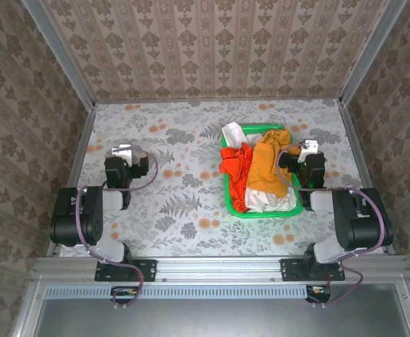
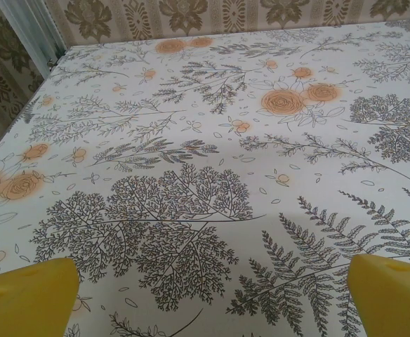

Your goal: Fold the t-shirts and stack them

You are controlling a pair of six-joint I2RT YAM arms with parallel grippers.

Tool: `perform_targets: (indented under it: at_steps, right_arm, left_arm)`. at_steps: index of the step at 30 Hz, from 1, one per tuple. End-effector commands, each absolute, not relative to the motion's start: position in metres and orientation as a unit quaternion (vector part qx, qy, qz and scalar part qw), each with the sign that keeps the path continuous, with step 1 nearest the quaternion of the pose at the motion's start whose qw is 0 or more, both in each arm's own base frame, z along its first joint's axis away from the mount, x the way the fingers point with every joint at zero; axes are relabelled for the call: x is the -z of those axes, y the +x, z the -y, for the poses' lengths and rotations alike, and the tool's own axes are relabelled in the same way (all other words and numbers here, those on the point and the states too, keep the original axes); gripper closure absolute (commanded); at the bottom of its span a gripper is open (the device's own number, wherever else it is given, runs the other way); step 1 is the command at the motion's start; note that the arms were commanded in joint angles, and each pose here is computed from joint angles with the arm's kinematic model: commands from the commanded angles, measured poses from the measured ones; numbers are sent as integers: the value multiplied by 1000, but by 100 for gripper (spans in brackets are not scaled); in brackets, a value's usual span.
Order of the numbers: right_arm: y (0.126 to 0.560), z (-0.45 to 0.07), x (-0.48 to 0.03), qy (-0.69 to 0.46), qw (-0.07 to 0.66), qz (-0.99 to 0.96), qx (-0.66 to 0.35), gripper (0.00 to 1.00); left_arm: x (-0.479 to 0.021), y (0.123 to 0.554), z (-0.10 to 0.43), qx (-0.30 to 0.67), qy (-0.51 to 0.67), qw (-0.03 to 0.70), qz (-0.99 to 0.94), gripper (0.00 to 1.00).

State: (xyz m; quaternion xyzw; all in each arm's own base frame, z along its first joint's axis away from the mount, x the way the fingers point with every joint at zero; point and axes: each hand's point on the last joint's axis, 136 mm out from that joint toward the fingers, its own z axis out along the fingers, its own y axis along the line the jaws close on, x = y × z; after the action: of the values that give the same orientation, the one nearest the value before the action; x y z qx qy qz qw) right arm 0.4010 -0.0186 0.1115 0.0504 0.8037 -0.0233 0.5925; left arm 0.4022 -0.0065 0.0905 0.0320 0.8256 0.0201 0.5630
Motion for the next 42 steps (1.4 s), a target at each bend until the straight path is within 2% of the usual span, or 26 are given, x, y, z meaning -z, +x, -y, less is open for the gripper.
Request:
perform_targets:
  at_steps: [1,28,35,42]
  right_arm:
    - [400,6,-98,29,573,-819,9,0]
    - [400,5,-102,27,574,-818,9,0]
    - [385,9,-148,31,583,-812,18,0]
    - [359,4,-202,24,601,-799,14,0]
  left_arm:
    - [-93,399,3,-30,39,565,-824,0]
    - [-98,399,6,-30,45,567,-822,0]
    - [-141,391,41,-51,125,570,-811,0]
    - [-176,377,97,-62,213,573,-789,0]
